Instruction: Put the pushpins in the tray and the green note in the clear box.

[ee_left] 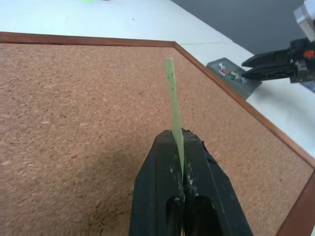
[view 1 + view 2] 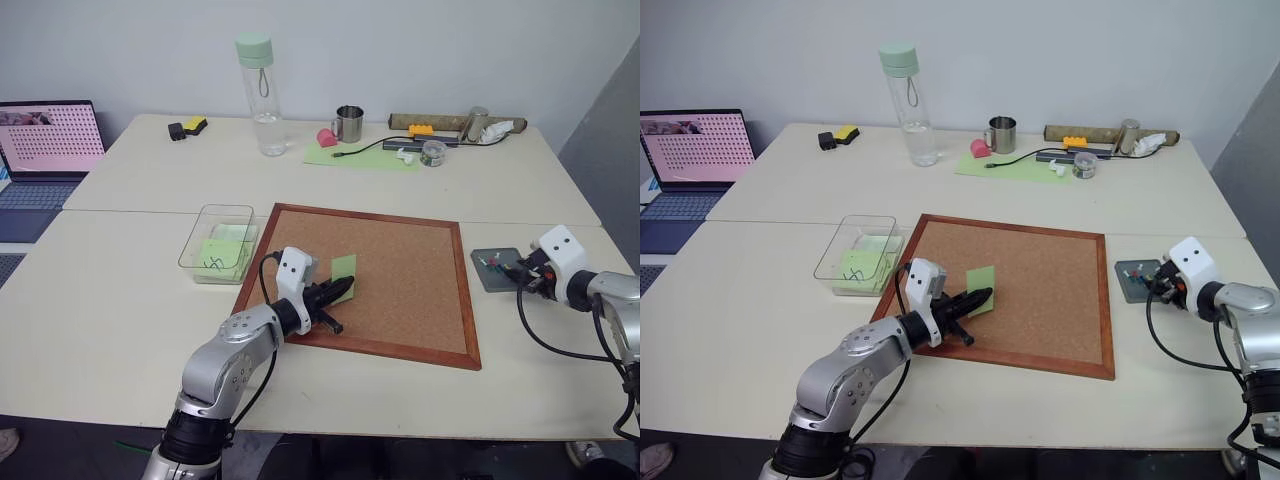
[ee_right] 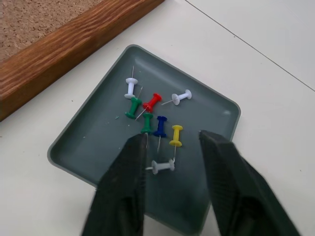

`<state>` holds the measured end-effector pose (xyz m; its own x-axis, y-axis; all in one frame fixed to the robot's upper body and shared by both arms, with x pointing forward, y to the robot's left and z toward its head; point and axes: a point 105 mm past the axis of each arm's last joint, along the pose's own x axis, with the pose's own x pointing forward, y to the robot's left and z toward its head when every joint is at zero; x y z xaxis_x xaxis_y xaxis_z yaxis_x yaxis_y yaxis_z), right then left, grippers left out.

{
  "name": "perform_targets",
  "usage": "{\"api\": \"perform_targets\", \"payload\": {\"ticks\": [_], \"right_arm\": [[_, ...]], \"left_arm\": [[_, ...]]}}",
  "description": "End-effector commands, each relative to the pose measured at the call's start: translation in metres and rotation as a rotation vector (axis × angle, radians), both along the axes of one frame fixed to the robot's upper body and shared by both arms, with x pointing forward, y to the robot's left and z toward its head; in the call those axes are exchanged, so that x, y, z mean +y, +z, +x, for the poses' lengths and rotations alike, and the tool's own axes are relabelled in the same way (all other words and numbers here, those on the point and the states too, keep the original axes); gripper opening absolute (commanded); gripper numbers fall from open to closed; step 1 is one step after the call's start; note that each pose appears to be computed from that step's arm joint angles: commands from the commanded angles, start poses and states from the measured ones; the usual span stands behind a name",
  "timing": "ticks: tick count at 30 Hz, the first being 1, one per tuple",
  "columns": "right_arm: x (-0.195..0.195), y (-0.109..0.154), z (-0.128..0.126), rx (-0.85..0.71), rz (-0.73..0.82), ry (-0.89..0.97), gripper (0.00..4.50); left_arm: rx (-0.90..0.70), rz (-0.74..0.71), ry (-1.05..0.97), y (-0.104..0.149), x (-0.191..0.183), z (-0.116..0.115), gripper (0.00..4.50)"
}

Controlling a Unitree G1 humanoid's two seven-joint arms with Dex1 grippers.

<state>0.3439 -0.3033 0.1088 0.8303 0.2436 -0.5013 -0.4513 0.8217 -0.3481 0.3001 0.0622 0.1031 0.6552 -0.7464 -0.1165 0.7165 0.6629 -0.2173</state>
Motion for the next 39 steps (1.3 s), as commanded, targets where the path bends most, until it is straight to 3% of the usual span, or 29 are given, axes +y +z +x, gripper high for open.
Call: {"api": "perform_targets", "payload": {"ticks": [1, 5, 9, 13, 18, 28, 29, 32, 39], "right_arm": [[0.002, 0.026, 0.002, -0.061, -0.028, 0.05, 2.7], [0.029, 0.054, -0.002, -0.137, -0.056, 0.262, 3.6], [0.069, 0.086, -0.006, -0.232, -0.058, 0.497, 3.6], [0.124, 0.119, -0.021, -0.257, 0.102, 0.751, 3.6], [0.155, 0.134, -0.029, -0.232, 0.199, 0.862, 3.6], [0.175, 0.134, -0.041, -0.191, 0.246, 0.946, 3.6], [0.175, 0.133, -0.041, -0.189, 0.246, 0.946, 3.62], [0.174, 0.131, -0.043, -0.184, 0.246, 0.946, 3.62], [0.167, 0.13, -0.043, -0.173, 0.23, 0.933, 3.62]], "left_arm": [[-0.113, -0.006, -0.003, 0.023, -0.001, -0.002, 0.0], [-0.234, 0.03, 0.065, 0.049, 0.013, 0.0, 0.0], [-0.317, 0.139, 0.281, 0.065, 0.051, 0.01, 0.0], [-0.397, 0.192, 0.477, 0.088, 0.088, 0.014, 0.0], [-0.481, 0.302, 0.682, 0.108, 0.131, 0.022, 0.0], [-0.37, 0.353, 0.82, 0.087, 0.166, 0.036, 0.0], [-0.367, 0.354, 0.829, 0.086, 0.168, 0.038, 0.31], [-0.36, 0.357, 0.81, 0.085, 0.166, 0.04, 0.56], [-0.371, 0.352, 0.799, 0.089, 0.167, 0.039, 1.78]]}}
